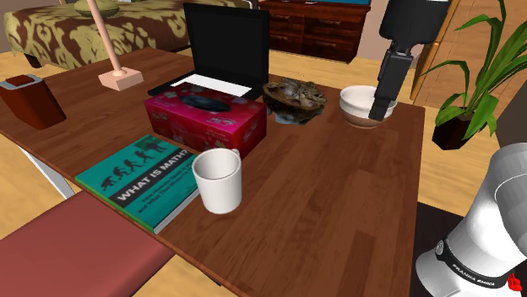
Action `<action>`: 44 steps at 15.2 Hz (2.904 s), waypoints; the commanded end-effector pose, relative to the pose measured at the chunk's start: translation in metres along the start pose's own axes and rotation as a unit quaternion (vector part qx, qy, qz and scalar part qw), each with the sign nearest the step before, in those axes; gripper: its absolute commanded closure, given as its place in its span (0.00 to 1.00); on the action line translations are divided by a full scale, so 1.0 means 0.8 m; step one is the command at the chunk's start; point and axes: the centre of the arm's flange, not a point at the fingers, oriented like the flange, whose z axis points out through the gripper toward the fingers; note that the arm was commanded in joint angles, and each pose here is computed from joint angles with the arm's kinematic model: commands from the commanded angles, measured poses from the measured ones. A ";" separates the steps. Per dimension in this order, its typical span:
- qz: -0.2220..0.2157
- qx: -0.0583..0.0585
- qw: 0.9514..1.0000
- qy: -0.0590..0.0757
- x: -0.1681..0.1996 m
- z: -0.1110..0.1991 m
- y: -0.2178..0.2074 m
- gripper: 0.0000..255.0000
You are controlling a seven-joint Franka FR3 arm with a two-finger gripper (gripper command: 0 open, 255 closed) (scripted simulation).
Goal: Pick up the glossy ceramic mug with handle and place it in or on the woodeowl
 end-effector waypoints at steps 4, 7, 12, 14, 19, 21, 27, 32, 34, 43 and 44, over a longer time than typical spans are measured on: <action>-0.005 -0.006 1.000 -0.003 0.038 0.013 -0.033 0.00; -0.010 -0.012 1.000 -0.006 0.075 0.027 -0.066 0.00; -0.019 -0.022 1.000 -0.012 0.137 0.052 -0.121 0.00; -0.023 -0.026 0.999 -0.014 0.161 0.063 -0.144 0.00; -0.031 -0.036 0.999 -0.019 0.221 0.090 -0.200 0.00; -0.035 -0.041 0.998 -0.021 0.244 0.101 -0.223 0.00; -0.043 -0.050 0.997 -0.026 0.298 0.135 -0.275 0.00; -0.043 -0.050 0.997 -0.026 0.296 0.168 -0.272 0.00; -0.043 -0.050 0.997 -0.026 0.296 0.178 -0.271 0.00; -0.043 -0.050 0.997 -0.026 0.296 0.178 -0.271 1.00; -0.043 -0.050 0.997 -0.026 0.296 0.178 -0.271 1.00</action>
